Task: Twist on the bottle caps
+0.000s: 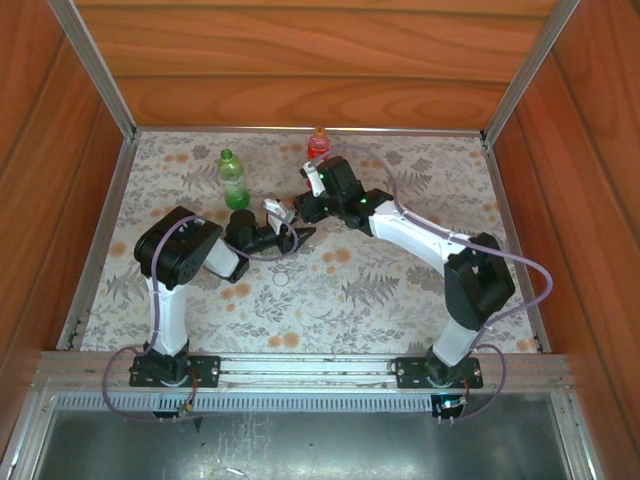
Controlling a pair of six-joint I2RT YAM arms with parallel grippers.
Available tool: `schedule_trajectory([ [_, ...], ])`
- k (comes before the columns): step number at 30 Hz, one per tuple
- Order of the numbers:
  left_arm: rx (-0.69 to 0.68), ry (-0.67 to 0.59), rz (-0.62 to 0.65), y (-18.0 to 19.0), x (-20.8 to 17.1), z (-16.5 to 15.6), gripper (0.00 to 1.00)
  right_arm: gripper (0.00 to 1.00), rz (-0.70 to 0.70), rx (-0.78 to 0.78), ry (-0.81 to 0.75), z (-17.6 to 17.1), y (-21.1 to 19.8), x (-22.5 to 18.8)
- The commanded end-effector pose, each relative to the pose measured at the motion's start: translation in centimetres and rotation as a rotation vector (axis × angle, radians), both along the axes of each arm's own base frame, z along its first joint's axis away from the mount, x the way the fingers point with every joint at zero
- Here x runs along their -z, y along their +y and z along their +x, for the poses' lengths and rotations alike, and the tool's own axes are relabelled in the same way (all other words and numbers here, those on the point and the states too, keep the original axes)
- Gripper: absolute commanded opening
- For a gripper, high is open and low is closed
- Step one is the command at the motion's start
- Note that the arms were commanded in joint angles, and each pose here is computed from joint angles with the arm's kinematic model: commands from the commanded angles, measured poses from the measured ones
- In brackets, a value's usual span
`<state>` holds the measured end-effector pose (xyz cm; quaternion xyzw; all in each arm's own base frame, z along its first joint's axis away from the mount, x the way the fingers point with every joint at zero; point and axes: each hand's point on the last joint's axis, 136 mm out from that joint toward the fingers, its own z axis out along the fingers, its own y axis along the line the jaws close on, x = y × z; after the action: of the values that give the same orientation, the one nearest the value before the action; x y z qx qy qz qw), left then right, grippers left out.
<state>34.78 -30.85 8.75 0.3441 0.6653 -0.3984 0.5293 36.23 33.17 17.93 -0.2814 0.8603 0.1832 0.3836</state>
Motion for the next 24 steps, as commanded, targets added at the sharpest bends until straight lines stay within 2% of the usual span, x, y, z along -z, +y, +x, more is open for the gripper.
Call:
schedule_trajectory([
  [1, 0.007, -0.027, 0.016, 0.1, 0.5, -0.3, 0.6, 0.7, 0.045, 0.01, -0.035, -0.9, -0.4, -2.5],
  [3, 0.011, -0.032, 0.019, 0.1, 0.6, -0.4, 0.6, 0.69, 0.02, -0.034, -0.025, -1.4, -0.1, -2.1],
  [9, 0.01, -0.041, 0.031, 0.0, 0.9, -0.7, 0.6, 0.67, -0.052, -0.031, -0.004, -1.4, -0.7, -0.4],
  [13, 0.015, -0.048, 0.03, -0.1, 0.8, -0.7, 0.52, 0.67, -0.055, -0.031, -0.004, -1.4, -0.8, -0.2],
  [17, 0.02, -0.064, 0.034, -0.1, 0.6, -0.9, 0.5, 0.67, -0.063, -0.027, 0.007, -1.6, -0.9, 0.3],
  [20, 0.009, -0.088, 0.045, 0.2, 0.3, -1.0, 0.5, 0.68, -0.031, -0.054, 0.005, -3.0, -1.3, -0.7],
  [24, -0.019, -0.1, 0.061, 1.0, 0.3, -1.0, 0.5, 0.7, 0.007, -0.109, -0.073, -5.8, -2.4, -2.2],
])
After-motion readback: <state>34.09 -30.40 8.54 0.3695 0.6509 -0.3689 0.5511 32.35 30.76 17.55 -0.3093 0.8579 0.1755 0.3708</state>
